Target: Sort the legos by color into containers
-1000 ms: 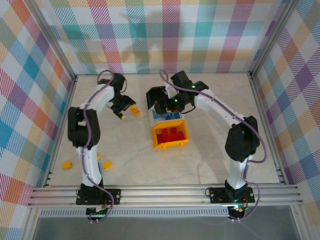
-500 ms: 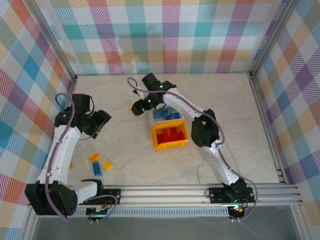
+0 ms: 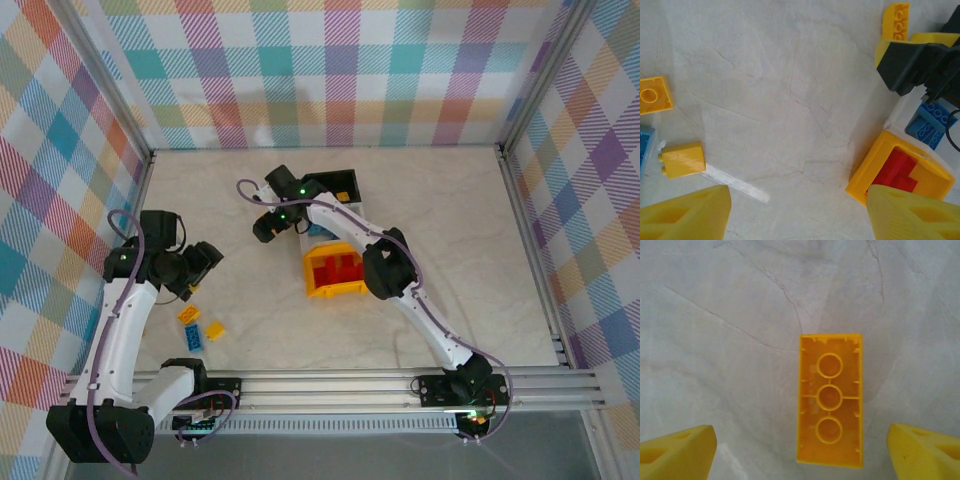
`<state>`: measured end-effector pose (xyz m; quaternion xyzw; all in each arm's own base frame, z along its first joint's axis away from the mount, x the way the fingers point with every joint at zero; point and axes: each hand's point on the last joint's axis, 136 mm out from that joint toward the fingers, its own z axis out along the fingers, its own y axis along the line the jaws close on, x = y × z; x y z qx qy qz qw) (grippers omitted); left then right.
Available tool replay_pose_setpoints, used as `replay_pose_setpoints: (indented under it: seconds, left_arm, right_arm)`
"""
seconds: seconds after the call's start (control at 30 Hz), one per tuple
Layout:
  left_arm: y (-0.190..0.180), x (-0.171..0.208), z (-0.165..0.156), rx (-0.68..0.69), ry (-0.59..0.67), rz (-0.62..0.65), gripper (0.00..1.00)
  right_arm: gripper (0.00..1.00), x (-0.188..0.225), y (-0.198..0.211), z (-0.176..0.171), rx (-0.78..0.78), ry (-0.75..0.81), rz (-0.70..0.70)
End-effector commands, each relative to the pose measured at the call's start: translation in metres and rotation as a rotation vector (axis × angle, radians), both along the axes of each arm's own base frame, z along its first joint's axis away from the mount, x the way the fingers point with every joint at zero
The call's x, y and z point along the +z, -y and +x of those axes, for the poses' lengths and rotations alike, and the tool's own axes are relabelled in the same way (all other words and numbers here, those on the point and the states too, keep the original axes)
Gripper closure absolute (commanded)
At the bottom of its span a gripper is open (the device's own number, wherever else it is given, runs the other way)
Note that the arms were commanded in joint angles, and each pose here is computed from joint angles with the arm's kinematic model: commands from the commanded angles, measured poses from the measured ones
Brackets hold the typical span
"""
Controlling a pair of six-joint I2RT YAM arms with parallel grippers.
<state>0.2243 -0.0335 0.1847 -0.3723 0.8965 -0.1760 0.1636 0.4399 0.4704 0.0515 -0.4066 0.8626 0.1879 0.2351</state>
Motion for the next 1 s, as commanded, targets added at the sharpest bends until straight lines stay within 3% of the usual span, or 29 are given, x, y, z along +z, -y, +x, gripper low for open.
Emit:
replay_pose_setpoints:
  seconds: [0.0, 0.33, 0.53, 0.63, 0.97]
  left_arm:
    - [0.004, -0.009, -0.009, -0.003, -0.042, -0.033, 0.28]
    - [0.007, -0.020, -0.019, 0.033, -0.068, -0.090, 0.26]
    - [0.006, -0.021, -0.026, 0.041, -0.075, -0.100, 0.26]
    - [0.006, -0.023, -0.028, 0.045, -0.076, -0.104, 0.26]
    - [0.000, -0.020, -0.029, 0.050, -0.067, -0.067, 0.25]
  right_arm:
    - [0.11, -0.005, -0.003, 0.011, 0.015, 0.070, -0.023]
    - [0.25, -0.023, -0.011, 0.004, 0.063, 0.116, -0.082]
    - [0.43, -0.015, -0.017, 0.005, 0.054, 0.130, -0.057]
    - [0.56, -0.002, -0.022, 0.003, 0.052, 0.142, -0.037]
    - [0.62, 0.068, -0.019, 0.003, 0.008, 0.171, 0.074]
